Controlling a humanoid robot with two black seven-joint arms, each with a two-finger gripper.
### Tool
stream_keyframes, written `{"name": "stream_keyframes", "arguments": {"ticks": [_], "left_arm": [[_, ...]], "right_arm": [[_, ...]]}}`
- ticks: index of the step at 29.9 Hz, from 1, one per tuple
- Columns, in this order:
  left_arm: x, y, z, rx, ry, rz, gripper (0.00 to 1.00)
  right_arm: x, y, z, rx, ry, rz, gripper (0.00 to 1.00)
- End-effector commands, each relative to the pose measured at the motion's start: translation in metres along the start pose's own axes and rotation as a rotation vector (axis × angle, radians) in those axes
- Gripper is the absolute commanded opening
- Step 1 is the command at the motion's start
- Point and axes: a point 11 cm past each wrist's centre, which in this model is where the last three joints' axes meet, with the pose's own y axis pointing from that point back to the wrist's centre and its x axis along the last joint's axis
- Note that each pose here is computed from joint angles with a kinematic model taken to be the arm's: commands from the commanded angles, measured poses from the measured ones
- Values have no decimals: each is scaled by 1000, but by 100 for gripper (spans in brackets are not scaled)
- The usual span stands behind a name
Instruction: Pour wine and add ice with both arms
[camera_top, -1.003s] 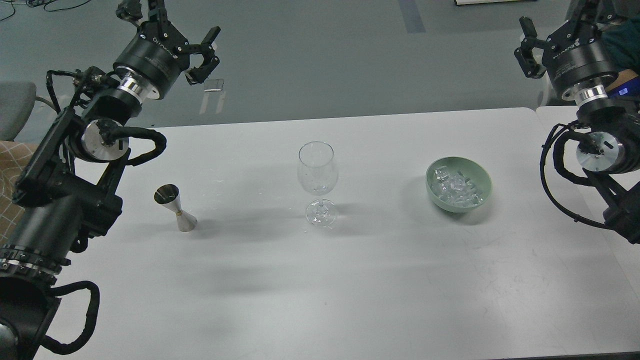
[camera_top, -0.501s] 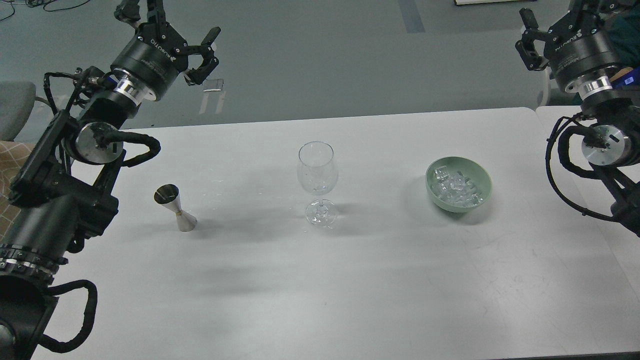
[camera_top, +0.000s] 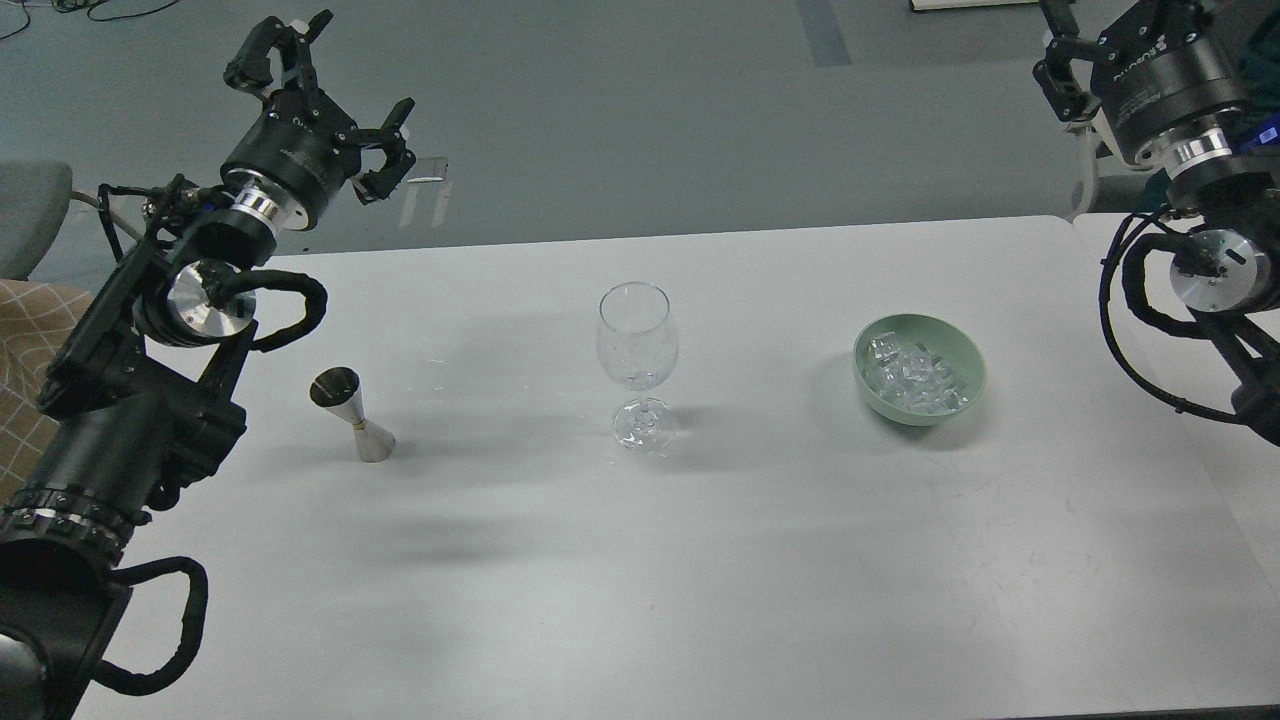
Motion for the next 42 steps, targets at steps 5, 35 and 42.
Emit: {"name": "stream_keyframes", "arguments": {"ticks": [5, 35, 42], "left_arm": [[-8, -2, 2, -9, 1, -38, 99], [-24, 0, 3, -2, -8, -101, 100], [-29, -1, 8, -11, -13, -103, 99]], "right_arm": [[6, 4, -3, -6, 15, 1, 100], [3, 5, 1, -15, 13, -8, 100], [3, 5, -1, -13, 15, -8, 100]]}}
